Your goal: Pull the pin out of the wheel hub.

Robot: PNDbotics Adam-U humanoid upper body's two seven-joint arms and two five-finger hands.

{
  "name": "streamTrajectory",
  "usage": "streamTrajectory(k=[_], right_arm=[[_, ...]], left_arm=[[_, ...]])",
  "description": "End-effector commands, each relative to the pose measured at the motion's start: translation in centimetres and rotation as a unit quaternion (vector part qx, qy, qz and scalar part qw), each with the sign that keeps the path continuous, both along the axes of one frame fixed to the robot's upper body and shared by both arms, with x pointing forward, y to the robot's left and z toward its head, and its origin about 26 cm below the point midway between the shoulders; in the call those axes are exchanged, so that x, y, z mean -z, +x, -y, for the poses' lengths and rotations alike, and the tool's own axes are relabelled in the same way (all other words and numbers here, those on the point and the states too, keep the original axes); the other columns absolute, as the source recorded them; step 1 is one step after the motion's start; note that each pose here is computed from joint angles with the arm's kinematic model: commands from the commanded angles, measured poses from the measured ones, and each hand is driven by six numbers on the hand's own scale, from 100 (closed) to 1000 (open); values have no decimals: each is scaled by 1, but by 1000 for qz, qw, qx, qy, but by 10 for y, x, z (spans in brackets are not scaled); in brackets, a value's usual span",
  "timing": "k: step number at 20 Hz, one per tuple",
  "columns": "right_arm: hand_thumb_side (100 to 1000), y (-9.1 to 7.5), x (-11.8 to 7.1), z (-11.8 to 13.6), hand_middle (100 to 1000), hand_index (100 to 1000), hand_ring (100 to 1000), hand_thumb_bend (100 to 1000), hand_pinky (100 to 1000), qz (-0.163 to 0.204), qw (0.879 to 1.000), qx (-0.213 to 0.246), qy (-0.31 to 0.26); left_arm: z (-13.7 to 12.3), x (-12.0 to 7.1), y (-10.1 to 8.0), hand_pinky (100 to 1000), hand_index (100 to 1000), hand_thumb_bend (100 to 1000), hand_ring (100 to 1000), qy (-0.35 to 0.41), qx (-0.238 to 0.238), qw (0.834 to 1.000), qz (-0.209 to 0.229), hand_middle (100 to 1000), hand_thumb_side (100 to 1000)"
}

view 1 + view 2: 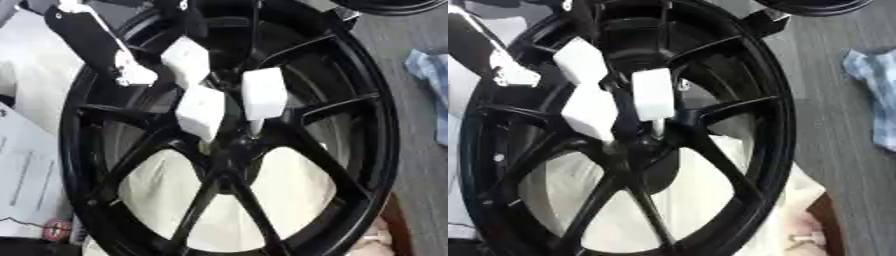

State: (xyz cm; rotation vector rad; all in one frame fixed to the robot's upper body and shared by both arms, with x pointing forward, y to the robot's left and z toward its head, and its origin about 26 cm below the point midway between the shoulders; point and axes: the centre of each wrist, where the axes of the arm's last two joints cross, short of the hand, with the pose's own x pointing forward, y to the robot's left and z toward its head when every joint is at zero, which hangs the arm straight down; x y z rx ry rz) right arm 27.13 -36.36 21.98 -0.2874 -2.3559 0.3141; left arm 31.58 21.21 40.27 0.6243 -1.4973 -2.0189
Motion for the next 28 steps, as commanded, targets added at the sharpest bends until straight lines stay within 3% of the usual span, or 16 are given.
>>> streamTrajectory(k=[1,13,20,26,28], right_arm=[[547,-2,-8,-2,614,704,791,100,901,11,1000,-1,-10],[553,-1,-7,-3,614,703,790,100,900,10,1000,-2,-6],[559,0,-6,-4,615,703,791,100,900,10,1000,-1,1],[562,0,-5,-5,616,704,792,100,901,7,1000,2,4],[564,0,-4,-4,616,703,792,100,901,4,1000,5,5]], left_arm=[[-2,-6,-2,872,873,252,861,2,-3,1000,12,805,277],[-2,0,9,870,880,272,859,5,-20,1000,8,809,276],[-1,7,14,858,847,241,834,13,-17,1000,-2,736,255],[1,6,14,832,761,130,760,7,-3,1000,-9,580,215],[1,4,13,824,753,118,750,2,1,1000,-11,569,212]])
